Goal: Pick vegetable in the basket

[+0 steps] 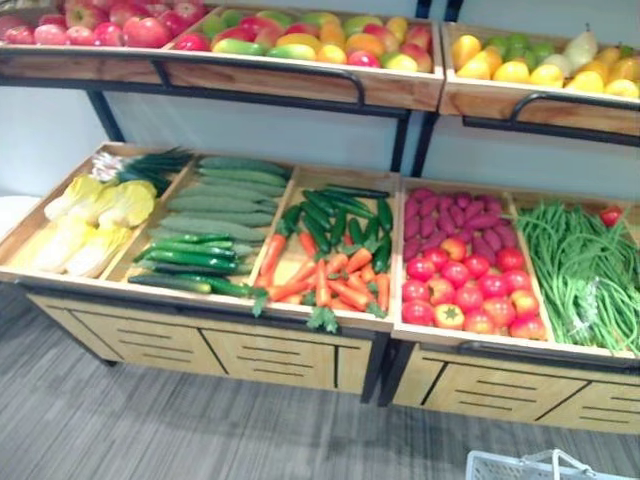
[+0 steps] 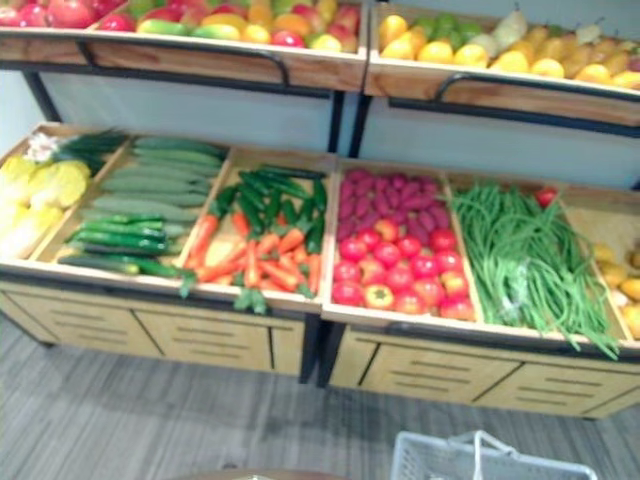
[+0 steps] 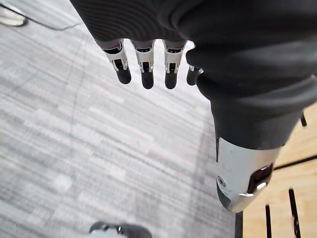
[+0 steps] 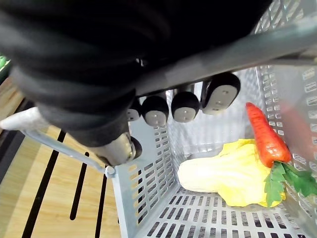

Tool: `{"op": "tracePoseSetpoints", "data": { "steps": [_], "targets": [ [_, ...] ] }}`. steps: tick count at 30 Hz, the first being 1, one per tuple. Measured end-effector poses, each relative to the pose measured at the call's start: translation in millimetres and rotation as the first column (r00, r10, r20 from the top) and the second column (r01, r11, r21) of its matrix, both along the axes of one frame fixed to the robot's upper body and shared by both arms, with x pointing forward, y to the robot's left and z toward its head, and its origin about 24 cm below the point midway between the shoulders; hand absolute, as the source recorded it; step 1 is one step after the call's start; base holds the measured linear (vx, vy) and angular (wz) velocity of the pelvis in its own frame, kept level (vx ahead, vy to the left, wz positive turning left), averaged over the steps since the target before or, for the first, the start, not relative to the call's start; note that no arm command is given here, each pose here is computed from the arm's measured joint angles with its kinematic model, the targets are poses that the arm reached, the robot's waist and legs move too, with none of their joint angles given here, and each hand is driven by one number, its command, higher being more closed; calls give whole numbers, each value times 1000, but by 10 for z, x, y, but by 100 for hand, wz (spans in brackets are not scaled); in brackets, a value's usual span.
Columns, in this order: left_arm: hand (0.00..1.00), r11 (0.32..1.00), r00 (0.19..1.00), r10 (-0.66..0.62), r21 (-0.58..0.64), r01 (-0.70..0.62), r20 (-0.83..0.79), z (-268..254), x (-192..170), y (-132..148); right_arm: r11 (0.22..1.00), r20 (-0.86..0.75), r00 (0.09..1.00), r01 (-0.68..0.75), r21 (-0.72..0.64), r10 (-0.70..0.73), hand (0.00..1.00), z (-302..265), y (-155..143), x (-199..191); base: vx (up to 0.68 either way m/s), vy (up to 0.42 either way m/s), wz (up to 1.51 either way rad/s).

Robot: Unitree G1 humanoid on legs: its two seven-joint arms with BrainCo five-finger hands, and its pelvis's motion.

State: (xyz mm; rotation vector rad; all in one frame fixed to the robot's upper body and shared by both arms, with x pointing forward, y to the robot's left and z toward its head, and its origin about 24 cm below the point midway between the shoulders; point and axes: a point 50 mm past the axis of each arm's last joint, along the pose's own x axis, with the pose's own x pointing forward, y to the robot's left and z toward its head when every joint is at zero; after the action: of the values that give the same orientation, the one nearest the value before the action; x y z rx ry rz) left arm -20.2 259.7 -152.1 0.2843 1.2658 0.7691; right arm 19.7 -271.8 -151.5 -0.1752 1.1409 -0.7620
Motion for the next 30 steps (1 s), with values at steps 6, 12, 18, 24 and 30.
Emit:
{"op": "tracePoseSetpoints", "data": {
  "steps": [6, 12, 18, 24, 30],
  "targets": [
    [0, 980, 992, -123, -155, 121, -3, -102, 153, -197, 997, -8, 998, -68, 23, 68, 100, -12, 25, 43, -2, -25, -27],
    [0, 962, 981, -194, -196, 192, 11, -130, 253, -282, 993, -45, 994, -97, 74, 100, 100, -60, 113, 0, 51, -20, -12],
    [0, 956, 975, -220, -193, 222, 32, -127, 324, -286, 993, -16, 995, -96, 69, 97, 100, -52, 104, 117, 15, -8, -12],
    [0, 935, 939, -330, -107, 339, 95, -39, 704, -86, 998, 92, 994, -56, 33, 53, 100, 25, 15, 450, -34, 261, -79],
    [0, 938, 939, -332, -78, 339, 90, -22, 736, -62, 962, 210, 939, -272, -33, 273, 100, 169, 152, 1033, -92, 322, -143]
  ]
}}
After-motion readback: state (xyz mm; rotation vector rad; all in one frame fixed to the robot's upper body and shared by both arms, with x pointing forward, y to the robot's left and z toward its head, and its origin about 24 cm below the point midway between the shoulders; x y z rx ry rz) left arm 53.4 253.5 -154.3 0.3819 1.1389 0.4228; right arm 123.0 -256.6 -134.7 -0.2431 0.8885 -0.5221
